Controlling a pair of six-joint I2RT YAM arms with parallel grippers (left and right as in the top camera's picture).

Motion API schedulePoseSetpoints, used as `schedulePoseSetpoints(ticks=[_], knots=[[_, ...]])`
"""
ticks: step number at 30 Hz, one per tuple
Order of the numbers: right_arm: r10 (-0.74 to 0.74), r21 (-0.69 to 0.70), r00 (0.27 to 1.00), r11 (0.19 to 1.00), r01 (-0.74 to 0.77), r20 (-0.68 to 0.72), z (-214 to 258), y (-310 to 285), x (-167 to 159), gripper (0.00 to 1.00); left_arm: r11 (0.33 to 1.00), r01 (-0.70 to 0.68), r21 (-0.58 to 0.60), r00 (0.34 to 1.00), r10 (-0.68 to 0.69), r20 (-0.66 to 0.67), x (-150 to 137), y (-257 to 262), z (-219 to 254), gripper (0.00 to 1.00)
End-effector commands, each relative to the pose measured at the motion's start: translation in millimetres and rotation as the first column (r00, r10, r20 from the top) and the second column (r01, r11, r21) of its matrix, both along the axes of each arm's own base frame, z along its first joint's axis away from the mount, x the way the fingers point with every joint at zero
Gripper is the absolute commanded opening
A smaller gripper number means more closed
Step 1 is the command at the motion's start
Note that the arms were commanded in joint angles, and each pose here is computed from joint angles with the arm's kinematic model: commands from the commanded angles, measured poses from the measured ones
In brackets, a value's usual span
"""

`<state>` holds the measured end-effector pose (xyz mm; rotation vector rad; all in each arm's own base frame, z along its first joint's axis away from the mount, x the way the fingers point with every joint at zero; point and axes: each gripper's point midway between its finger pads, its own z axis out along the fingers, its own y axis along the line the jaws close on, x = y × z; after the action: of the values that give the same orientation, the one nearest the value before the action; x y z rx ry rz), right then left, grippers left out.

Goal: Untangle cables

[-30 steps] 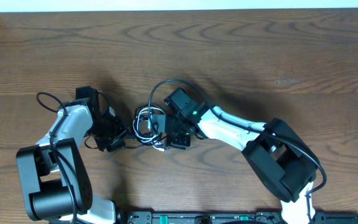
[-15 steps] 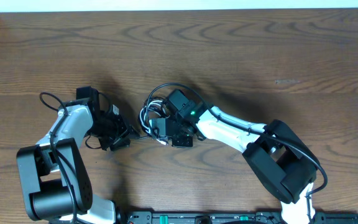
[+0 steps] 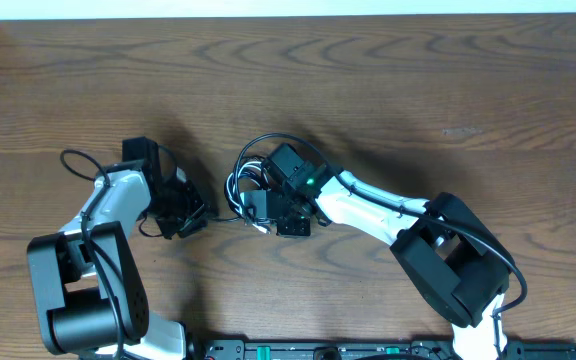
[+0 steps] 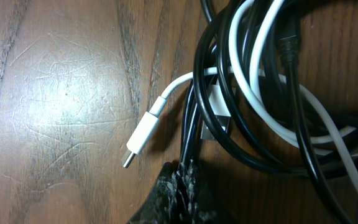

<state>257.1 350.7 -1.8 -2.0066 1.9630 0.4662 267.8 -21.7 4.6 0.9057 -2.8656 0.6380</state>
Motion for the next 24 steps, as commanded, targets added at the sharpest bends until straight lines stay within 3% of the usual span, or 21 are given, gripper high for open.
schedulePoseSetpoints(ticks=[1, 5, 8, 10, 12, 18, 24], knots=[[-0.015, -0.129, 1.0, 0.992, 0.014, -0.006, -31, -25, -7, 0.01, 0.99, -0.081, 0.118, 0.994, 0.089, -0.062, -11, 18, -19, 0.34], [-0.015, -0.129, 1.0, 0.992, 0.014, -0.007, -31, -25, -7, 0.01, 0.976, -0.132, 0.173, 0.99, 0.139, -0.032, -6, 28, -28, 0.34], [-0.015, -0.13, 1.0, 0.991, 0.014, -0.007, -31, -25, -7, 0.01, 0.961, -0.157, 0.228, 0.986, 0.166, -0.019, -4, 37, -31, 0.26], [-0.015, -0.13, 1.0, 0.991, 0.014, -0.007, -31, -25, -7, 0.01, 0.956, -0.156, 0.247, 0.986, 0.166, -0.02, -5, 41, -32, 0.26], [-0.015, -0.13, 1.0, 0.991, 0.014, -0.007, -31, -25, -7, 0.01, 0.956, -0.154, 0.25, 0.986, 0.165, -0.026, -7, 41, -32, 0.34], [-0.015, -0.13, 1.0, 0.991, 0.014, -0.007, -31, -25, -7, 0.01, 0.988, -0.108, 0.108, 0.994, 0.11, -0.014, 3, 19, -8, 0.38], [-0.015, -0.13, 1.0, 0.991, 0.014, -0.007, -31, -25, -7, 0.01, 0.995, -0.044, 0.094, 0.999, 0.042, 0.019, 16, 0, 13, 0.36]])
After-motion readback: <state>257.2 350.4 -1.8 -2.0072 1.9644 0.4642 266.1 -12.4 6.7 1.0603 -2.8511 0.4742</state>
